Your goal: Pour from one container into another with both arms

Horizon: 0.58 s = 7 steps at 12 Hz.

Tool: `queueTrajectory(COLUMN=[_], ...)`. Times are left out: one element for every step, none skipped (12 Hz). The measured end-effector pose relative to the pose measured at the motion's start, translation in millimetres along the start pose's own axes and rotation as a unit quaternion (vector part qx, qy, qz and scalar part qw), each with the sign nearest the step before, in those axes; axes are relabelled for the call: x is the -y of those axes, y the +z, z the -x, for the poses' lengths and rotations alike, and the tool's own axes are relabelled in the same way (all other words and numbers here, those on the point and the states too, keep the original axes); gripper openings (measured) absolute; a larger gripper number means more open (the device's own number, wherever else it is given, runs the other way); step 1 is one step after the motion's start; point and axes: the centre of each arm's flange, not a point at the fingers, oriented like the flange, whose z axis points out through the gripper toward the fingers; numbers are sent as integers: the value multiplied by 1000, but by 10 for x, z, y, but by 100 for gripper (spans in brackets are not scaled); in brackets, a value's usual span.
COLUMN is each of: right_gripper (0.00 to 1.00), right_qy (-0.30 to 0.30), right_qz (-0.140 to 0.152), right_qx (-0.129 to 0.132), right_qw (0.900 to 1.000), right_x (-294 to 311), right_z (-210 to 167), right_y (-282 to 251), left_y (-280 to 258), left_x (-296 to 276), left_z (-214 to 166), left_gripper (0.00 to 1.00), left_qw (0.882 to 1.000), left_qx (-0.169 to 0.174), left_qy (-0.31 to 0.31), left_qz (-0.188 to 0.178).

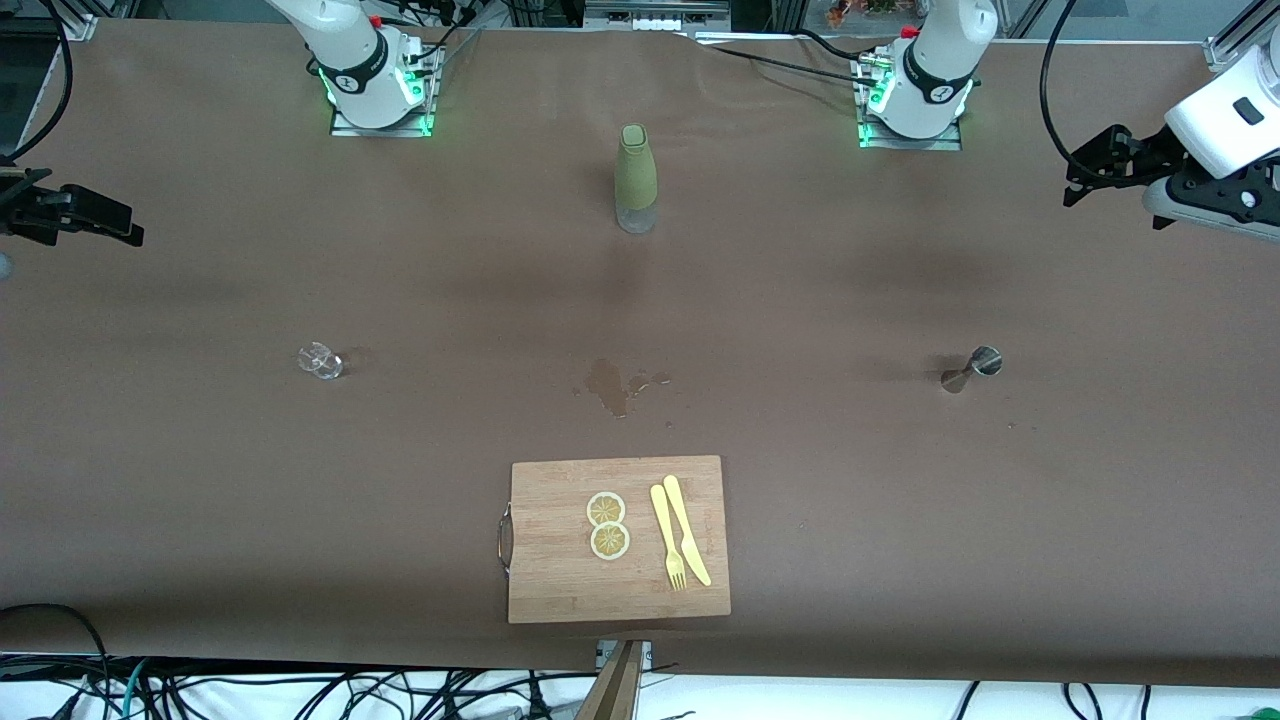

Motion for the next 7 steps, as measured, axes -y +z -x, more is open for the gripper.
queueTrajectory(right_gripper=[100,100,100,100,100,100,100], right_qy=[0,0,0,0,0,0,0], right_qz=[0,0,0,0,0,0,0], right_qx=[0,0,0,0,0,0,0], right_qw=[1000,1000,1000,1000,1000,1000,1000], right_x=[0,0,0,0,0,0,0], right_z=[0,0,0,0,0,0,0], right_y=[0,0,0,0,1,1,1], left_y=[-5,-7,-3,5,16,37,79], left_x=[69,158,240,298,351,416,483], left_z=[10,27,46,55,57,58,63], left_gripper=[100,100,100,100,100,100,100], left_qw=[1000,999,998,997,996,995,993], left_qx=[-6,-12,-15,-17,-21,-25,-28], left_qy=[23,40,53,66,81,95,109], left_qz=[7,14,18,22,24,27,34])
